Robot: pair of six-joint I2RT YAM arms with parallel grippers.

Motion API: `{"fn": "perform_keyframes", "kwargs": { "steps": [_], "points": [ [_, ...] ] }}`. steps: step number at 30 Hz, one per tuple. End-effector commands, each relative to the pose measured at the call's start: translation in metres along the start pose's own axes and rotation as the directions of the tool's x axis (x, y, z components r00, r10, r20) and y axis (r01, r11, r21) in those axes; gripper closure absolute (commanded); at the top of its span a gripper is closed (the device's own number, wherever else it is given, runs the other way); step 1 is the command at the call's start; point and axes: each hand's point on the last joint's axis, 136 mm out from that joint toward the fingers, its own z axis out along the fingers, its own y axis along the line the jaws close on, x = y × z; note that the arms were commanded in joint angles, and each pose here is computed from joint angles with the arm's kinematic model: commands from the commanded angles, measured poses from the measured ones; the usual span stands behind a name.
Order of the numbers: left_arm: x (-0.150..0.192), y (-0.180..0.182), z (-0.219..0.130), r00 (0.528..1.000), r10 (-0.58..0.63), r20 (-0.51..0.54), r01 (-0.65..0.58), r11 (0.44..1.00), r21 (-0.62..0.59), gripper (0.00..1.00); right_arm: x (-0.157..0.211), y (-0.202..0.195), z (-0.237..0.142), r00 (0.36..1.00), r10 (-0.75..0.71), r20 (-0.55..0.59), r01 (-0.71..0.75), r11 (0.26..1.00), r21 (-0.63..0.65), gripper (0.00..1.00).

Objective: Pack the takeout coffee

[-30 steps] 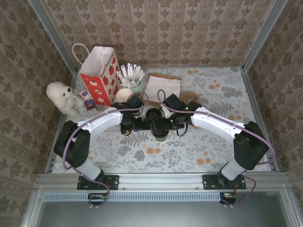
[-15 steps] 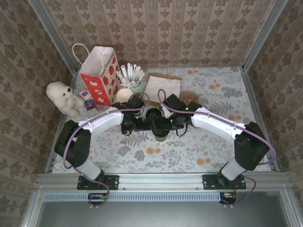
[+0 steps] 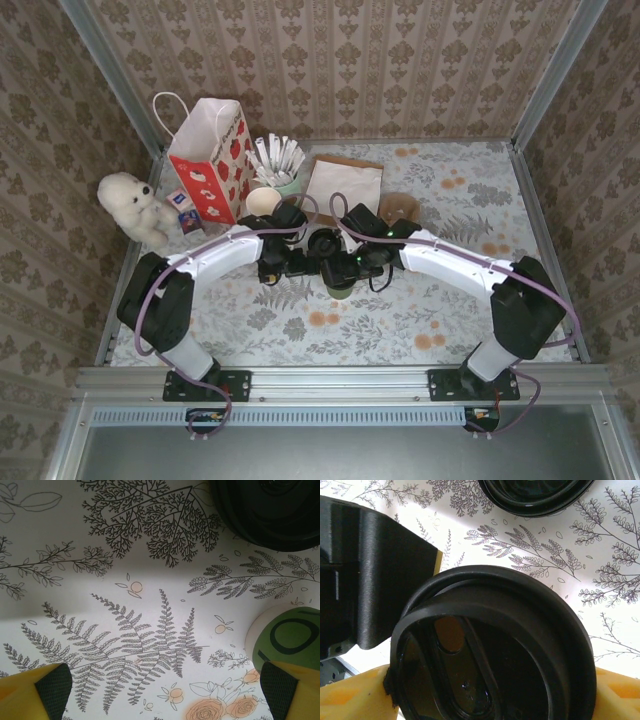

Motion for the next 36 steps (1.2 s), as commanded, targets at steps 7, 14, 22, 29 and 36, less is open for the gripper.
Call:
{"fn": "perform_keyframes", "kwargs": {
  "steps": [7, 14, 22, 29, 36],
  "points": [
    [-0.017, -0.012, -0.022, 0.995, 0.020, 0.101, -0.024, 0.999, 0.039, 0.00, 0.051, -0.069, -0.023, 0.988, 0.143, -0.052, -0.132, 0.977, 0.170, 0.24],
    [-0.030, -0.014, -0.038, 0.982, 0.013, 0.190, -0.028, 0.997, 0.077, 0.00, 0.061, -0.128, -0.057, 0.960, 0.281, 0.013, -0.276, 0.933, 0.230, 0.25],
    [-0.036, -0.010, -0.059, 0.956, -0.003, 0.293, -0.030, 0.994, 0.108, 0.00, 0.039, -0.200, -0.079, 0.900, 0.411, 0.147, -0.437, 0.854, 0.283, 0.25],
    [-0.041, 0.009, -0.086, 0.906, -0.063, 0.419, 0.023, 0.995, 0.100, 0.00, -0.020, -0.253, -0.093, 0.860, 0.434, 0.267, -0.498, 0.828, 0.258, 0.25],
    [-0.040, 0.045, -0.110, 0.844, -0.165, 0.510, 0.141, 0.986, 0.086, 0.00, -0.100, -0.298, -0.095, 0.846, 0.435, 0.309, -0.513, 0.821, 0.250, 0.26]
  ]
}}
